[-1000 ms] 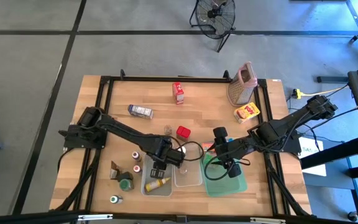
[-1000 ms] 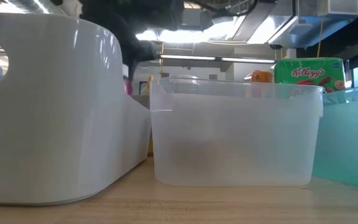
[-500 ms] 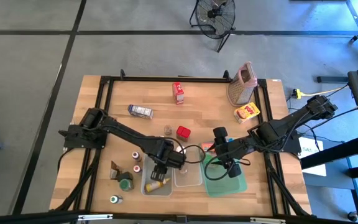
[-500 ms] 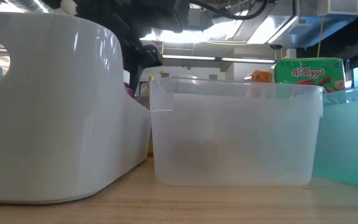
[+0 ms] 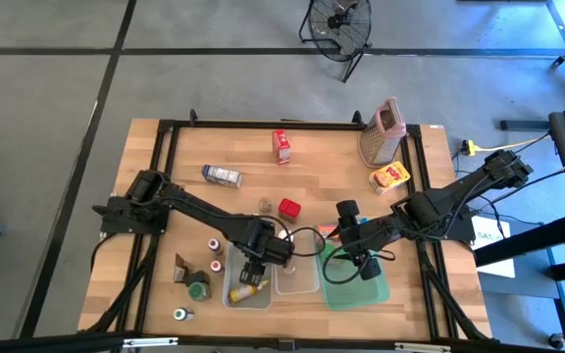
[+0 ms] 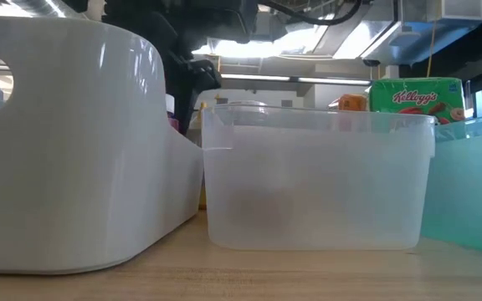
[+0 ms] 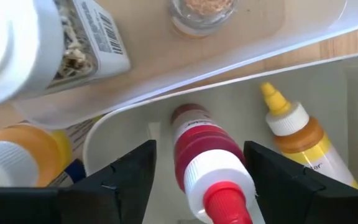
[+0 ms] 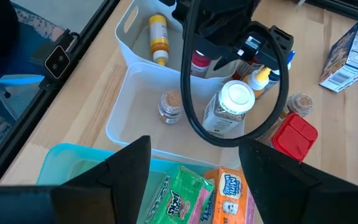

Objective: Pick & Place Kitchen Items
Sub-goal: Put the red food coloring bottle into the gray bin, then adjust the yellow food coloring bottle in the gray bin

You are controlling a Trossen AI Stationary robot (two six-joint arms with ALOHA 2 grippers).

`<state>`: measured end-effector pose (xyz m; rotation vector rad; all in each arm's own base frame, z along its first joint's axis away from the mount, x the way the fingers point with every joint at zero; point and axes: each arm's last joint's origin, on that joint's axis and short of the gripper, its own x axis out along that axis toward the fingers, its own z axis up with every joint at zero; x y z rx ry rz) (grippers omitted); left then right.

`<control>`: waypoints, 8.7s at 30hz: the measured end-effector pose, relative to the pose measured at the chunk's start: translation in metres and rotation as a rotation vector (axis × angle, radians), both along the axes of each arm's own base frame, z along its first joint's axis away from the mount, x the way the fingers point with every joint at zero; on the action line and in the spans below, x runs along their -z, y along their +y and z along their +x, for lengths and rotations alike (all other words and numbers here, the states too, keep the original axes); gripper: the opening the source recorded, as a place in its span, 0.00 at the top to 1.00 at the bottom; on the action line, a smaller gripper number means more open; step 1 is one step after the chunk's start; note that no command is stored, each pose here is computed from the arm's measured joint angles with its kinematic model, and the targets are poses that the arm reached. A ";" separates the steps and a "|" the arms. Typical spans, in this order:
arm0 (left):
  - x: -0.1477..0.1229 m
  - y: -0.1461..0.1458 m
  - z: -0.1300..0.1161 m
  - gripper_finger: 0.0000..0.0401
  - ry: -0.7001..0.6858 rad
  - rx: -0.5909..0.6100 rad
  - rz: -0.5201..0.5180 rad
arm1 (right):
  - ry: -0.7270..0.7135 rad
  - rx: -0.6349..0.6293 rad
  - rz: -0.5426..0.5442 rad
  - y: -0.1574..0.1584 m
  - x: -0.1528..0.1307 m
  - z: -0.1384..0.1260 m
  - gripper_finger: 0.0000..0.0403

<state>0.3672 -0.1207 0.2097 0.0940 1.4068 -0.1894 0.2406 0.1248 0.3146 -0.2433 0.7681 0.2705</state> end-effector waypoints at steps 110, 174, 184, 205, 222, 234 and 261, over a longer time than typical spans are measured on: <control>0.040 -0.098 0.014 0.48 0.191 -0.651 -0.018 | 0.127 -0.234 -0.097 -0.001 0.008 -0.011 0.38; 0.055 -0.098 0.018 0.70 0.195 -0.628 0.005 | 0.126 -0.239 -0.101 -0.001 0.008 -0.011 0.38; 0.055 -0.099 0.019 0.78 0.193 -0.632 -0.007 | 0.126 -0.239 -0.102 -0.001 0.008 -0.011 0.38; 0.056 -0.100 0.018 0.65 0.174 -0.648 0.014 | 0.126 -0.238 -0.102 -0.001 0.008 -0.011 0.38; 0.056 -0.107 0.012 0.53 0.237 -0.689 -0.012 | 0.126 -0.238 -0.102 -0.001 0.008 -0.011 0.38; 0.060 -0.111 0.008 0.52 0.318 -0.643 -0.052 | 0.126 -0.235 -0.104 -0.002 0.008 -0.010 0.38; 0.058 -0.108 0.008 0.64 0.265 -0.571 0.018 | 0.124 -0.231 -0.110 -0.002 0.008 -0.010 0.38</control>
